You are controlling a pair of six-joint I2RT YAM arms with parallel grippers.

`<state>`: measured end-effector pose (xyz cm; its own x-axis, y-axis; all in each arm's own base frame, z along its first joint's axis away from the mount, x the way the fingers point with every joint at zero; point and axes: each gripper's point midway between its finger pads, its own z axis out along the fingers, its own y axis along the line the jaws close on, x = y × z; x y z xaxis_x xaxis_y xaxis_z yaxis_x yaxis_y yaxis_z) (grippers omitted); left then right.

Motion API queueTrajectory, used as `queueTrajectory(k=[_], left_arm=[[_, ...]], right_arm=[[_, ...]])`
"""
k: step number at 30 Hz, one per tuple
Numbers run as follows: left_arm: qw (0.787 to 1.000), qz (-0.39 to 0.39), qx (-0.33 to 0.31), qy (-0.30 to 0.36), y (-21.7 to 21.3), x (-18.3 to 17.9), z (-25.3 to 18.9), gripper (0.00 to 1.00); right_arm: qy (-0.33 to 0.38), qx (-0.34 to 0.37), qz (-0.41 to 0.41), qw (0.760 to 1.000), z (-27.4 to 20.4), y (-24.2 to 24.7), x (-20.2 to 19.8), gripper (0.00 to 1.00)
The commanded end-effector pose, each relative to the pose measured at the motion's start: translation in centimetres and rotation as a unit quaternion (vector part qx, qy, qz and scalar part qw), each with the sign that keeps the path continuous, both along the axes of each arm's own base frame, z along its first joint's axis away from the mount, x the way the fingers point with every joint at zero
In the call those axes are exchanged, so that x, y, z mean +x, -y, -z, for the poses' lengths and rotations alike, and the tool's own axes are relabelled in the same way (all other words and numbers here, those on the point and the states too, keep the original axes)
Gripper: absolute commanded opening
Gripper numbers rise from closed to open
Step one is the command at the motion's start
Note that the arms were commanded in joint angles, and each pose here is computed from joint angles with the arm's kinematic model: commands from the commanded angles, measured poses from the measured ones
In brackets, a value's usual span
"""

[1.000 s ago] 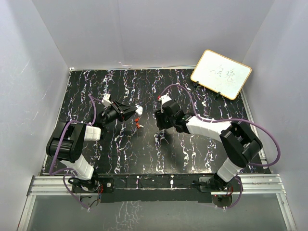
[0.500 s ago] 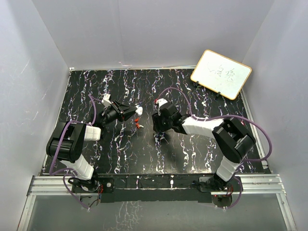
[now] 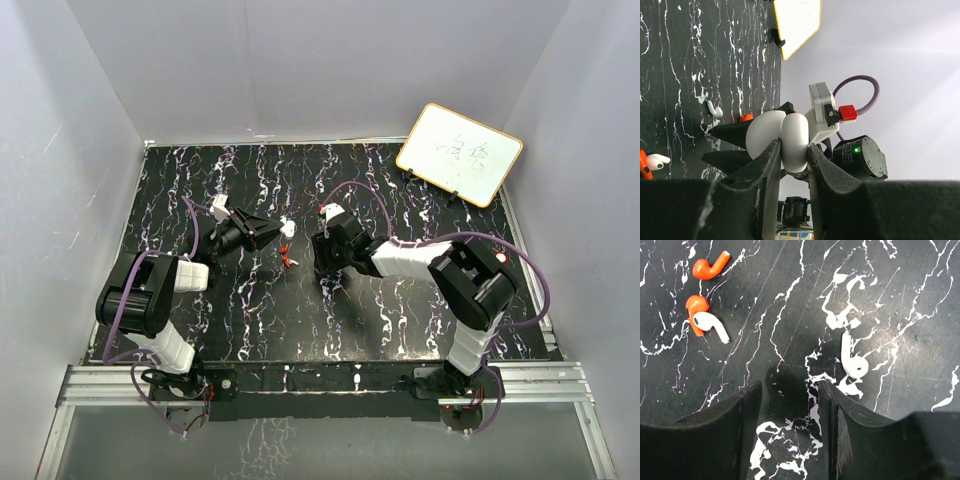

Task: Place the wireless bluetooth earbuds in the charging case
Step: Pick up the earbud from the center of the board.

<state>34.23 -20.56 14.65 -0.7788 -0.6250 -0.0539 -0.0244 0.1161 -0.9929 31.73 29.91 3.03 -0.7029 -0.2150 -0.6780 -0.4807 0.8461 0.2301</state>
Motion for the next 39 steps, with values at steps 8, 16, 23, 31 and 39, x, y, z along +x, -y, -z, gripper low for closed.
queueTrajectory(k=[8, 16, 23, 31, 39], left_arm=[[0.999, 0.003, 0.001, 0.033, -0.4, 0.1, -1.6, 0.0], [0.999, 0.003, 0.001, 0.033, -0.5, 0.0, -1.6, 0.0], [0.998, 0.039, -0.006, 0.048, -0.3, -0.2, -2.4, 0.0], [0.989, 0.113, -0.042, 0.088, 0.2, -0.3, -4.0, 0.0], [0.978, 0.148, -0.088, 0.113, 0.3, 0.0, -5.0, 0.0]], right_arm=[[0.023, -0.03, 0.052, 0.998, 0.4, 1.5, 2.8, 0.47], [0.034, -0.029, 0.064, 0.997, 0.2, 1.7, 4.6, 0.47], [0.05, -0.02, 0.08, 0.995, -1.1, 2.2, 5.9, 0.48], [0.082, -0.004, 0.095, 0.992, -4.4, 3.3, 6.7, 0.48], [0.07, 0.01, 0.109, 0.992, -5.3, 2.9, 6.9, 0.46]])
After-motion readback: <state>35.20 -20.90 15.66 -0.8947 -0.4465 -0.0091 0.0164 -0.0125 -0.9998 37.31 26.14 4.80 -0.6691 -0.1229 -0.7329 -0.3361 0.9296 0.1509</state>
